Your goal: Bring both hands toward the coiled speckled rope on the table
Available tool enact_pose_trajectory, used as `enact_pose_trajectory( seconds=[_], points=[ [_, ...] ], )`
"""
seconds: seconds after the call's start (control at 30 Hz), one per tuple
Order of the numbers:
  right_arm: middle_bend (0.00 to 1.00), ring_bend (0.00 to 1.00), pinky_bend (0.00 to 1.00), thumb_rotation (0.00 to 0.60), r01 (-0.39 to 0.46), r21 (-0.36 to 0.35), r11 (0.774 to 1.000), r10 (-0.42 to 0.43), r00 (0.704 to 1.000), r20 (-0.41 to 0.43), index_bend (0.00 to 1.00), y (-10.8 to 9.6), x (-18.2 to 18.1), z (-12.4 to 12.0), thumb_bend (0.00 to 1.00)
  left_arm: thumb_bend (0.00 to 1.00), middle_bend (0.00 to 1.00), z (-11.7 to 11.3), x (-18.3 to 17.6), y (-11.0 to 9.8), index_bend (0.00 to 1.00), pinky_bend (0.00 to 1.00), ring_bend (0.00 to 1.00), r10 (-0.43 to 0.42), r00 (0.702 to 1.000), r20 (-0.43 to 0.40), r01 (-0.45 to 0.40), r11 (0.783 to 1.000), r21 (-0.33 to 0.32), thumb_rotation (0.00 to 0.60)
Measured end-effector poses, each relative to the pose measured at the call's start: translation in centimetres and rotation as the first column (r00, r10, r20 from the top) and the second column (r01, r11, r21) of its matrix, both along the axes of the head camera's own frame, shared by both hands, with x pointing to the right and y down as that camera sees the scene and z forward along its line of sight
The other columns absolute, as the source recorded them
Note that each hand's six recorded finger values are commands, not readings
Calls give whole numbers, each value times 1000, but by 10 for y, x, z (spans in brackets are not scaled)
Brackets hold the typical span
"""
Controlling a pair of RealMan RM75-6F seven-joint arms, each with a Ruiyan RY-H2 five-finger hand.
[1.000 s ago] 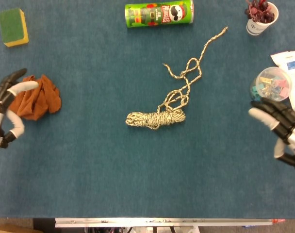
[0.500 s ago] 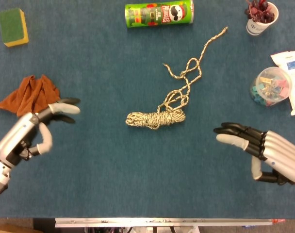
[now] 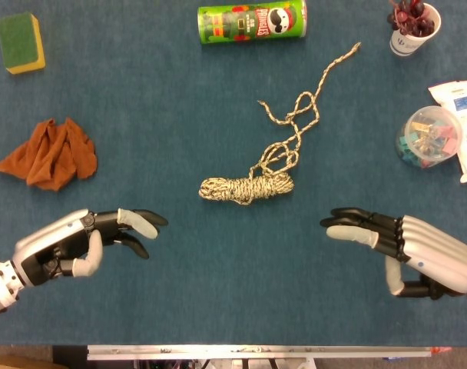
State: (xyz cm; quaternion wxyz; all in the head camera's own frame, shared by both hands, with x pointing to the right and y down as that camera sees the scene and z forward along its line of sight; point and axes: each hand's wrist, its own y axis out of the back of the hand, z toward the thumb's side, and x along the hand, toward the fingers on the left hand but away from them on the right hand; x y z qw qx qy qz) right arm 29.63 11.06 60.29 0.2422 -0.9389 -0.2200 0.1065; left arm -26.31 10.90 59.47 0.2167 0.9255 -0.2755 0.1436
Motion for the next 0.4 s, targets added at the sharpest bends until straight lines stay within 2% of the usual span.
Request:
enact_pose_trajectory(
  seconds=[0.4],
  points=[
    [104,21,207,600,-9,-17,1000,9,1000,-2,95,-1,2,7,1000,1000,180,-3,2,1,305,319,174,6,1000,-23,-6,1000,-5,600]
  ],
)
